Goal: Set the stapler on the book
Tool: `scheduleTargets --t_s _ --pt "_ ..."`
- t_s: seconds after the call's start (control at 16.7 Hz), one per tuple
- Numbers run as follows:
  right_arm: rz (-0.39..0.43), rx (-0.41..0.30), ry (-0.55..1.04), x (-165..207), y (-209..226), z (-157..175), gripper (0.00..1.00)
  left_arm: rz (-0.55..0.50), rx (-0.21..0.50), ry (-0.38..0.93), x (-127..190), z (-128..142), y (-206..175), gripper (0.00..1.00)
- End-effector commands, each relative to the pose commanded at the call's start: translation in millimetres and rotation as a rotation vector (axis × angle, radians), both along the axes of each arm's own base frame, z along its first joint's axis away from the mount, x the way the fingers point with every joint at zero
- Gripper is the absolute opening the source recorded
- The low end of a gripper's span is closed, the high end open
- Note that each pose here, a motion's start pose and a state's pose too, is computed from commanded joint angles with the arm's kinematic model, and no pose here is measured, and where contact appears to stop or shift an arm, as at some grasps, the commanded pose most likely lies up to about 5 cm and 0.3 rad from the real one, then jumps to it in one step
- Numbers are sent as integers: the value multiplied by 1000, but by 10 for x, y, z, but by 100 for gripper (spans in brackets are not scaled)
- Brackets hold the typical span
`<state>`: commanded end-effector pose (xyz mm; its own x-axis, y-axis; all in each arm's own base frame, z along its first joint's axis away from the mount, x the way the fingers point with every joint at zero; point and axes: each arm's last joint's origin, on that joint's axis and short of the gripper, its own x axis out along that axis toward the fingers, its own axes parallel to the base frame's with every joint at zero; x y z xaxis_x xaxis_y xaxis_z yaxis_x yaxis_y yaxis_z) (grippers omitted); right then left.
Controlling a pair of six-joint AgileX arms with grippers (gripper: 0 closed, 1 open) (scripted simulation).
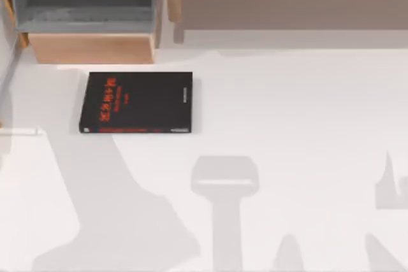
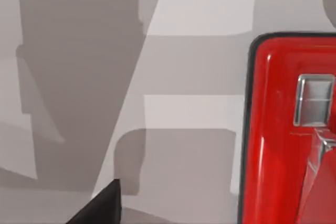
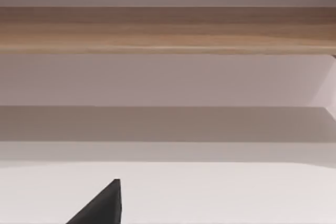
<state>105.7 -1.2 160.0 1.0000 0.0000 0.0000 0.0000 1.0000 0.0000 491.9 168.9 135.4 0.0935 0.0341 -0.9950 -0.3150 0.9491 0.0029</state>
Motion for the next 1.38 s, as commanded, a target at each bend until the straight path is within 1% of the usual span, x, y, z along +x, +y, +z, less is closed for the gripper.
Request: scheduleTargets --t_s 0.78,0.84,1.26,1.32,1.38 --pt "0 0 0 0 0 0 100 0 0 0 0 0 0 2" --pt "0 0 0 0 0 0 100 0 0 0 0 0 0 0" --pt "0 0 0 0 0 0 100 0 0 0 0 0 0 0" --pt "0 0 0 0 0 0 100 2 4 -11 -10 57 14 0" --pt "0 0 0 0 0 0 100 2 4 -11 -10 57 14 0"
